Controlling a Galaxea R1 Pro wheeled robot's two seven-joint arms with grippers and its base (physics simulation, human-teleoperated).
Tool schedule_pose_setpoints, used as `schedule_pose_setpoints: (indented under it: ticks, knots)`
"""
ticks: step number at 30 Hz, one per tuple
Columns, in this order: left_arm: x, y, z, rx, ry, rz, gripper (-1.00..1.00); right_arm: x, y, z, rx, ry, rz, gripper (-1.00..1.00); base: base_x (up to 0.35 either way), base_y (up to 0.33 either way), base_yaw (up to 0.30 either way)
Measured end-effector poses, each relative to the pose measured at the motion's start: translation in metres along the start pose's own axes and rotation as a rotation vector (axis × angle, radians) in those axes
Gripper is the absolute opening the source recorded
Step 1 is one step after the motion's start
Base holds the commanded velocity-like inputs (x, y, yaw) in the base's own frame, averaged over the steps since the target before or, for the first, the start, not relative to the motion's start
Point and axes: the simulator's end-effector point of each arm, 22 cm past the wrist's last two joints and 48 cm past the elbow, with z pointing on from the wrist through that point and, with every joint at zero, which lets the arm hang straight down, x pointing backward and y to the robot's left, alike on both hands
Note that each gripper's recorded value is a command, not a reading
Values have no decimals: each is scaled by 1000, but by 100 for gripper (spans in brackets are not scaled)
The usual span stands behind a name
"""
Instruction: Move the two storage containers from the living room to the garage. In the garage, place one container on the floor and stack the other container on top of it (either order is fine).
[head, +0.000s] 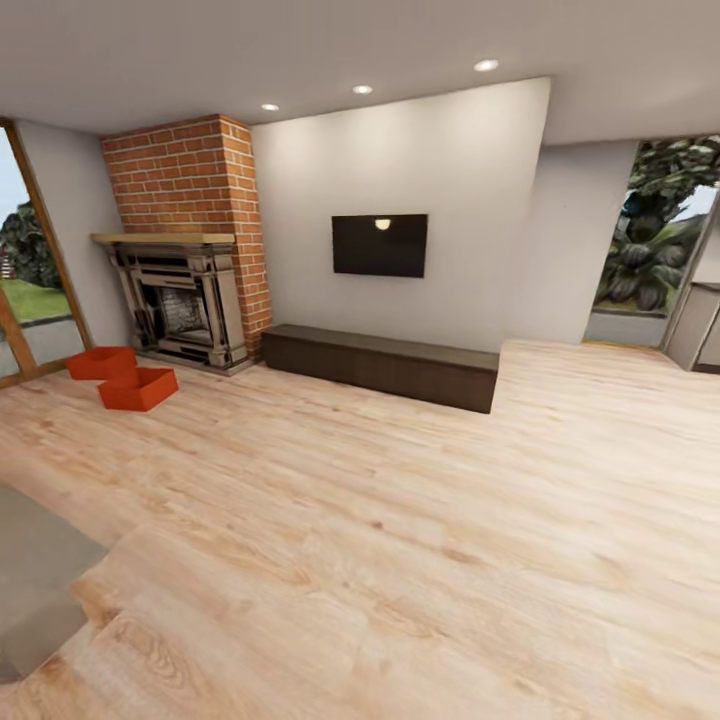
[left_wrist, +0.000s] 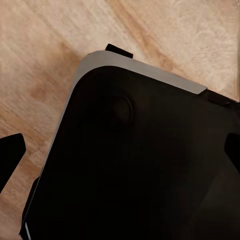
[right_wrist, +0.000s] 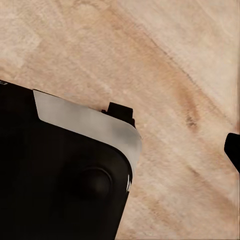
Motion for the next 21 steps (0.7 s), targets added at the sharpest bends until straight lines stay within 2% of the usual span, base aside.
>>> schedule_pose_setpoints:
  ticks: [12,21]
  knots:
    - [0,0,0,0,-1,0,100,0,0,0,1,0,1,100,325,0,258]
    - [0,0,0,-1,-1,-1,100,0,-1,0,1,0,3,100,325,0,55]
